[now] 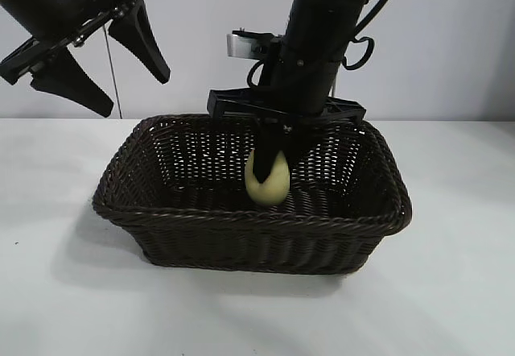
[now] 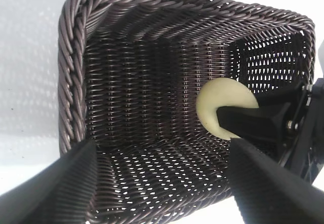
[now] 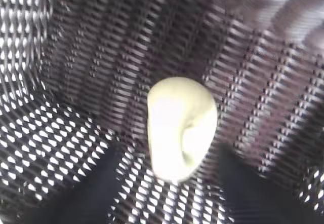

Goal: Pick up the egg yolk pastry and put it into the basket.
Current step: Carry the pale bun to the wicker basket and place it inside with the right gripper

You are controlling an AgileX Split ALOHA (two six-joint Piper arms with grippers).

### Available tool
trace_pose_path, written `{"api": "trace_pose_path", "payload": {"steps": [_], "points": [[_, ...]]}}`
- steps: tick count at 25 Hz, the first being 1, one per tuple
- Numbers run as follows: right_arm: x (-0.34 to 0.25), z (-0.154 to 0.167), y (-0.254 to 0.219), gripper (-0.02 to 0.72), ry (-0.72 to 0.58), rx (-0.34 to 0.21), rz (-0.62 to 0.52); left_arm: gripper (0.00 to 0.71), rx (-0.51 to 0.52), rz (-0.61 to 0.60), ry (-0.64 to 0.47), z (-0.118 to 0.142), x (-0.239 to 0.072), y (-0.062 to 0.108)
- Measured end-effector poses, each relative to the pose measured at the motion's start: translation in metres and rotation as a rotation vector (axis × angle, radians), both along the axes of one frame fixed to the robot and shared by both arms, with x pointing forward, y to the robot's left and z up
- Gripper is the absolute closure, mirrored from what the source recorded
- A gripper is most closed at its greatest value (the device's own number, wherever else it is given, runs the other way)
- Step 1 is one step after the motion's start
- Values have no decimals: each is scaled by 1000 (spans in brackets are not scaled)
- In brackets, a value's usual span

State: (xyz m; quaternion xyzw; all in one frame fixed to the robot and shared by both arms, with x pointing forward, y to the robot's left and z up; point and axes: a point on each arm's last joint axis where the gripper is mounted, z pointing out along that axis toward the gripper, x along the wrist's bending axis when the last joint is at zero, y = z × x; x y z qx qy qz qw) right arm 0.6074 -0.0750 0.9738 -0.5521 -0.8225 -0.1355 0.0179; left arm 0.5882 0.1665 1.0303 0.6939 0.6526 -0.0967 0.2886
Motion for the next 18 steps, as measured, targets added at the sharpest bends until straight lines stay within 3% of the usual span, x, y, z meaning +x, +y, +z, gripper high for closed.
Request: {"api": "trace_pose_path", "payload": {"steps": [4, 7, 12, 18], "points": [[-1, 0, -1, 248, 14, -6, 3, 184, 0, -2, 3, 0, 0, 0], [-2, 0, -1, 147, 28, -13, 6, 184, 0, -2, 3, 0, 0, 0], [-1, 10, -3, 122, 53, -21, 11, 184, 0, -2, 3, 0, 0, 0], [9, 46, -19, 122, 22, 36, 13, 184, 0, -3, 4, 0, 0, 0]]}}
